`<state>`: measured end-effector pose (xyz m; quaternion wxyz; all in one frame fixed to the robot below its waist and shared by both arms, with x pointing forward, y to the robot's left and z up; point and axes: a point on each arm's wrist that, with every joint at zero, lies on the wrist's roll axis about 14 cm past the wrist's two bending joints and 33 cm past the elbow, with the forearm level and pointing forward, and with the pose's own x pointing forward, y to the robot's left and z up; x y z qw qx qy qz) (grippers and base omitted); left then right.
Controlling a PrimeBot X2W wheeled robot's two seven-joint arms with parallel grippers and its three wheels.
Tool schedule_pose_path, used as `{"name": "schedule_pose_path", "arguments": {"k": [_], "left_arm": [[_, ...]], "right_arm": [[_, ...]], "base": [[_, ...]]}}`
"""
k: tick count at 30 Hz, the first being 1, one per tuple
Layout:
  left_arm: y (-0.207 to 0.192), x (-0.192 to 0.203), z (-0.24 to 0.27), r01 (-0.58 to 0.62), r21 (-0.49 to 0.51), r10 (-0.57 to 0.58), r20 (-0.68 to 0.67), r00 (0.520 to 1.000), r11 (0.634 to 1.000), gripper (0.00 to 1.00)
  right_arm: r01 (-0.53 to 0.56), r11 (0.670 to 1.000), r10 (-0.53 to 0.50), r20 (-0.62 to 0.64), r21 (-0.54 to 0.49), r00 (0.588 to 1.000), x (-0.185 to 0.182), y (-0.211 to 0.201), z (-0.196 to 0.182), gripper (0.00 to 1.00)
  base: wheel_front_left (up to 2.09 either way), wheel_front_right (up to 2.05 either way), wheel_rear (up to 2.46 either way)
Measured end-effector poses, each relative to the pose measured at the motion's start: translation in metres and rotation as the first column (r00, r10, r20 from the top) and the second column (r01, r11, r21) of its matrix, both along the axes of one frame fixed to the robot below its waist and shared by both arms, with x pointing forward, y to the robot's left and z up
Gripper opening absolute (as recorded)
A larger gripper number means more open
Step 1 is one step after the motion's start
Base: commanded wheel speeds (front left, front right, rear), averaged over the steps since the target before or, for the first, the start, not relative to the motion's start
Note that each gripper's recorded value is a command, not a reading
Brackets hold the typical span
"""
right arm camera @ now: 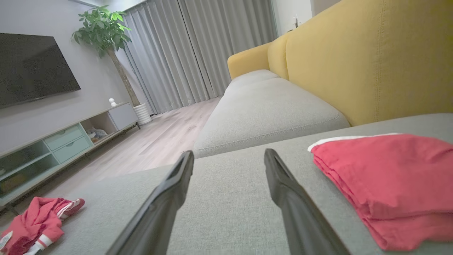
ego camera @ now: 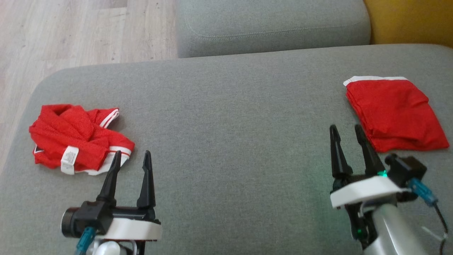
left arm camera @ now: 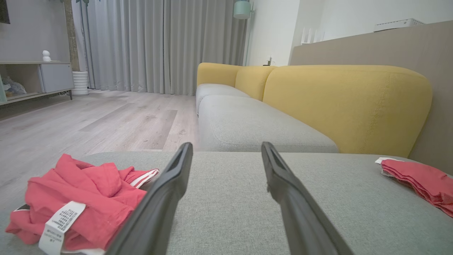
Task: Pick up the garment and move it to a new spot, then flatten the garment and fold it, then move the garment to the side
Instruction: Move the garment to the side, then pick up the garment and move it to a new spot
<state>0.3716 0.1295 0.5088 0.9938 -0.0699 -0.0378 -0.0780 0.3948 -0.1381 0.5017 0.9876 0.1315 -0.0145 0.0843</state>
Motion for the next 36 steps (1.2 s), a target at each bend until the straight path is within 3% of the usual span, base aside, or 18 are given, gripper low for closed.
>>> {"name": "schedule_pose_path", "arguments": {"k": [15, 25, 30, 36], "left_arm": [[0.005, -0.007, -0.007, -0.021, -0.007, 0.020, -0.022, 1.000, 1.000, 1.00], [0.030, -0.020, -0.007, -0.102, -0.005, 0.101, -0.023, 0.995, 0.995, 1.00], [0.055, -0.035, -0.008, -0.180, -0.003, 0.180, -0.024, 0.983, 0.984, 1.00], [0.085, -0.061, -0.009, -0.282, -0.009, 0.282, -0.025, 0.959, 0.959, 1.00]], "right_arm": [[-0.030, 0.999, 0.030, 0.006, 0.034, 1.000, -0.013, 0.013, 0.000, 1.00], [-0.148, 0.988, 0.149, -0.006, 0.035, 0.989, -0.016, 0.053, -0.005, 1.00], [-0.251, 0.967, 0.252, -0.031, 0.036, 0.967, -0.025, 0.088, -0.013, 1.00], [-0.394, 0.918, 0.395, -0.028, 0.050, 0.918, -0.034, 0.137, -0.010, 1.00]], "base": [[0.00, 0.00, 0.00], [0.00, 0.00, 0.00], [0.00, 0.00, 0.00], [0.00, 0.00, 0.00]]}}
